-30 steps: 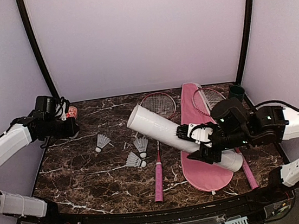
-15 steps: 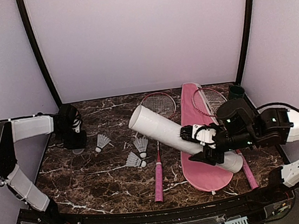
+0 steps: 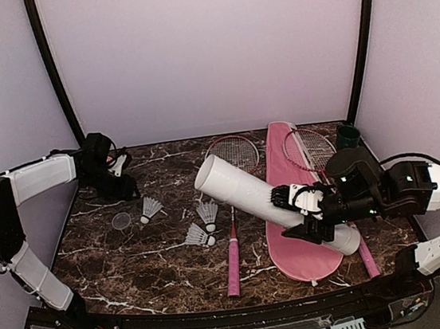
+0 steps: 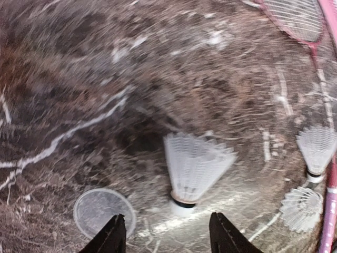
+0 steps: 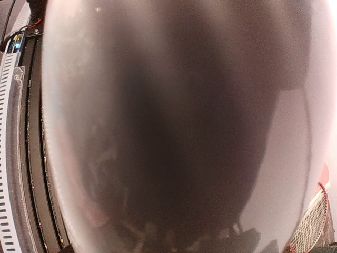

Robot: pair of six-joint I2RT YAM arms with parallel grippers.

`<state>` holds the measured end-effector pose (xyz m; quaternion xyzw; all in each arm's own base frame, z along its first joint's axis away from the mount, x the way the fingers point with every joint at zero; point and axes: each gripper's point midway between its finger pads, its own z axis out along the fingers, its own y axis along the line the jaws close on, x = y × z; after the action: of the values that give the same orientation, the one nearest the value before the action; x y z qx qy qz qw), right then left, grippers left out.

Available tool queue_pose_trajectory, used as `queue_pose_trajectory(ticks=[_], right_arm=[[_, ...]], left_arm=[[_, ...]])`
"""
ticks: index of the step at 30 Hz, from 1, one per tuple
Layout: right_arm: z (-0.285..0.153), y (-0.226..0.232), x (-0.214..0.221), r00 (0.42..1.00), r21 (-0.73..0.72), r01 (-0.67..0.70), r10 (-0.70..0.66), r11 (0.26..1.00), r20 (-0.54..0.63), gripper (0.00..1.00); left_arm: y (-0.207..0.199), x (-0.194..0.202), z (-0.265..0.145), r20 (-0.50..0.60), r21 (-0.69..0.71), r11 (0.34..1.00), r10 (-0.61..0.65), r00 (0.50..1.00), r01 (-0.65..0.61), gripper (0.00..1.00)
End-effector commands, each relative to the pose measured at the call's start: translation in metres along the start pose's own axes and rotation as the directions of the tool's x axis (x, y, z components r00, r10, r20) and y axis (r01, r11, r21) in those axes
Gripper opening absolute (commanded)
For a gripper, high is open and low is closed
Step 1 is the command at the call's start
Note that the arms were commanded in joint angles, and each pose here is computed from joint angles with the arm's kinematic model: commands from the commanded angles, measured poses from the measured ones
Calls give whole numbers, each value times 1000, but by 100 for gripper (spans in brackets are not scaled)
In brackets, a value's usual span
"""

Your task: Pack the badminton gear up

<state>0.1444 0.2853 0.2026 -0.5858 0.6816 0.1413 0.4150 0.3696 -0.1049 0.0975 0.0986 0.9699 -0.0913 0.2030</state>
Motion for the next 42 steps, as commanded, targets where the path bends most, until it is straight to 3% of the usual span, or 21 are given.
queue_pose_trajectory(ticks=[1, 4, 12, 25, 36, 42], right_arm=[[-7, -3, -13, 998, 13, -6, 5, 1000, 69, 29], [-8, -3, -12, 998, 11, -8, 7, 1000, 66, 29], [-14, -3, -8, 998, 16, -16, 15, 1000, 61, 29], [-14, -1, -6, 998, 10, -22, 21, 1000, 65, 30], [-14, 0, -4, 997, 7, -26, 25, 1000, 68, 30], [-14, 0, -4, 997, 10, -27, 26, 1000, 72, 30]], left_arm=[[-86, -34, -49, 191, 271, 922, 230, 954, -276, 56], [-124, -38, -46, 219, 360, 851, 321, 922, -382, 56], [-188, -35, -15, 238, 555, 677, 428, 872, -484, 54], [-216, -15, 38, 94, 600, 601, 603, 793, -528, 49], [-230, 7, 46, 47, 696, 549, 608, 792, -463, 32], [-229, 12, 49, 25, 705, 550, 610, 792, -447, 4]])
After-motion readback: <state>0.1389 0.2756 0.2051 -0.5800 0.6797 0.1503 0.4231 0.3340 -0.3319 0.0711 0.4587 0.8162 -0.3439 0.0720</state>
